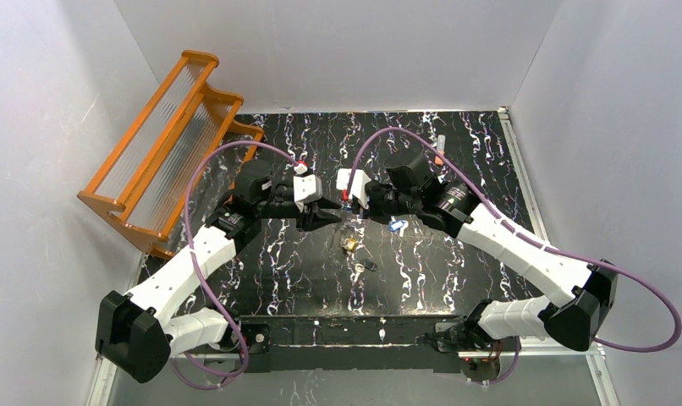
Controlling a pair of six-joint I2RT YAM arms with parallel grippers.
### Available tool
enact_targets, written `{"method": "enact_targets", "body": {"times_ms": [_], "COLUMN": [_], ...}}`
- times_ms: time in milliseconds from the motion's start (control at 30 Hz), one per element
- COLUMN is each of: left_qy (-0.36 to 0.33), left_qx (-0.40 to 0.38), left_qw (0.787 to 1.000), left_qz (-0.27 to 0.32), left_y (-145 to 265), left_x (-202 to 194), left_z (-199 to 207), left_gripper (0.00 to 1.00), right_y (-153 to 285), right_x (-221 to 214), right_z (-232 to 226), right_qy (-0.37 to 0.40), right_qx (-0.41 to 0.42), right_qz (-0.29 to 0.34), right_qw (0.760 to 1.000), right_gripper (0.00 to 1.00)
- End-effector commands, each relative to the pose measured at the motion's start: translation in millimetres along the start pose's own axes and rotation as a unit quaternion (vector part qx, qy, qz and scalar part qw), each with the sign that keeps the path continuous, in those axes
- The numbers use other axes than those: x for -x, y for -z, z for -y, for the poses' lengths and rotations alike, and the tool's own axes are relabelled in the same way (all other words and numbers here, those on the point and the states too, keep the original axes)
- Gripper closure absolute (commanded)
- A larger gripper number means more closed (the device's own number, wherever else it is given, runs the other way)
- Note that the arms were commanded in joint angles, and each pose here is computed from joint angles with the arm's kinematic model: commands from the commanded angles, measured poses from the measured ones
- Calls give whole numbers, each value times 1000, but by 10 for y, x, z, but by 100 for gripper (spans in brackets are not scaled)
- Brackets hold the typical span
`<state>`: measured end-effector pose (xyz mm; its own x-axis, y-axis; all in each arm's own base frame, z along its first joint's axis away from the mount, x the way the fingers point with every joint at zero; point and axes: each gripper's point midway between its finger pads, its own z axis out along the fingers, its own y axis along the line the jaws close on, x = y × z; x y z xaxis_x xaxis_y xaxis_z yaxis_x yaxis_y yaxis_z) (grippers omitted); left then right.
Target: Remove the keys from the keyring
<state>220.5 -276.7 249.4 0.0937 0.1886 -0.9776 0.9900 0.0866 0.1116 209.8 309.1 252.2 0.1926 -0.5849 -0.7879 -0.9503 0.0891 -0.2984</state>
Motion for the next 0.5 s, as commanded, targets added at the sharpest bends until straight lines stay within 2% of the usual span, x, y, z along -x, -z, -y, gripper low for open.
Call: {"method": "enact_targets", "body": {"times_ms": [0, 233, 467], "left_qy": [-5, 6, 15], "left_qx": [-42, -46, -31], "left_qw": [999, 999, 999], "left_qz": [17, 20, 13], "left_y": [10, -11, -21], "left_x": [71, 28, -59], "left_z": [141, 156, 122], "left_gripper": [70, 81, 81], "right_y": [113, 115, 137], "right_x": [294, 296, 324], "right_z": [137, 138, 131], "right_qy": [24, 24, 23], "right_qx": [-27, -27, -27], "right_qz": [39, 38, 42], "right_qw": [999, 999, 998], "right_gripper": [99, 99, 99]}}
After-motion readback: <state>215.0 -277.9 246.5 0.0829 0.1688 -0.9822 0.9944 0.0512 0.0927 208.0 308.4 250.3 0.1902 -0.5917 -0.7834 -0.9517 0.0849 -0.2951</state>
